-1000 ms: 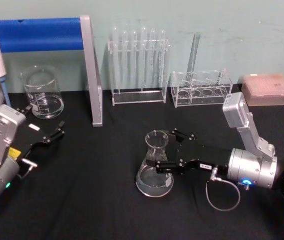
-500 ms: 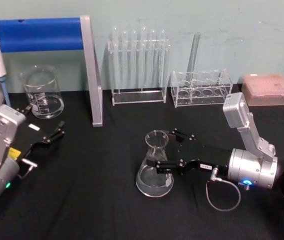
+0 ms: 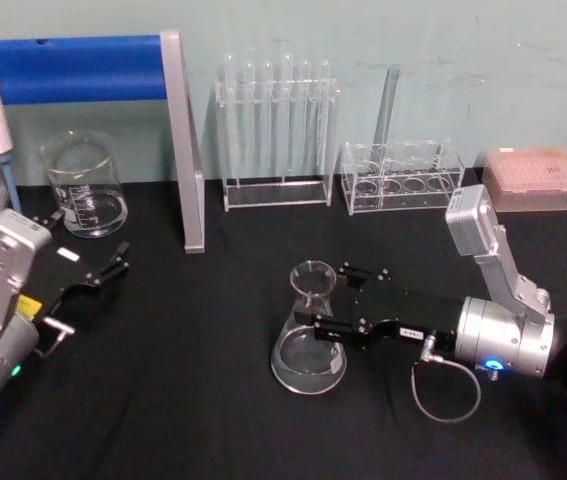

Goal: Grasp the erlenmeyer flask with one hand, shake it three times, then place it back.

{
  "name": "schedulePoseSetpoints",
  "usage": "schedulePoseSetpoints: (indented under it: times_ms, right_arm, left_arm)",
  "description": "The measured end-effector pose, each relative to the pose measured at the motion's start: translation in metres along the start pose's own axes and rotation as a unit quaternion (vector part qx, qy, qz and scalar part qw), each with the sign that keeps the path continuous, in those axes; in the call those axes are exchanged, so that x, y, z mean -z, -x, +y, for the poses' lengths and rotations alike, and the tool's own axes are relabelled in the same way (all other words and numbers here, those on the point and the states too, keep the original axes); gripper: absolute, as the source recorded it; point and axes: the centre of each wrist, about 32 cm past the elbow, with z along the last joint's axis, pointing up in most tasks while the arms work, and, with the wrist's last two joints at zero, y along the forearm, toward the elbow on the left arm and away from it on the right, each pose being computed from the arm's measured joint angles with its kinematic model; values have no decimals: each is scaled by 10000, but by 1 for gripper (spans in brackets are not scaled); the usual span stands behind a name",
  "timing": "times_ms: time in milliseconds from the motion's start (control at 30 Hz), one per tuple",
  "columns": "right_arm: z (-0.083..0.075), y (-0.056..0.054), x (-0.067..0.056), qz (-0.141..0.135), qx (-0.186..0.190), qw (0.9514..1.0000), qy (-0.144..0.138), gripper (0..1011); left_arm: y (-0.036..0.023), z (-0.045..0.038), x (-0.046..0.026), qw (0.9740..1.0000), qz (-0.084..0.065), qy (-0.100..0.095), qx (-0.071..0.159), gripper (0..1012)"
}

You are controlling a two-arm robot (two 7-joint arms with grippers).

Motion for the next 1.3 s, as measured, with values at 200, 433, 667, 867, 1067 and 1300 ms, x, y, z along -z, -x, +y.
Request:
schedulePoseSetpoints:
  times_ms: [200,433,667,867,1067,1300]
  right_arm:
    - [0,0,0,0,0,10000,0,547]
    - [0,0,0,0,0,10000,0,447]
    - [0,0,0,0,0,10000,0,447]
    - [0,0,0,-1,0,10000,0,447]
    - [-10,63,-48,-98,-5,9998,-192,447]
    - [-47,243,-281,-141,295,9984,-468,447]
  left_arm:
    - [0,0,0,10000,0,0,0,1001]
    - [0,0,0,10000,0,0,0,1001]
    - [0,0,0,10000,0,0,0,1001]
    - [0,0,0,10000,0,0,0,1001]
    - [0,0,0,10000,0,0,0,1001]
    - [0,0,0,10000,0,0,0,1001]
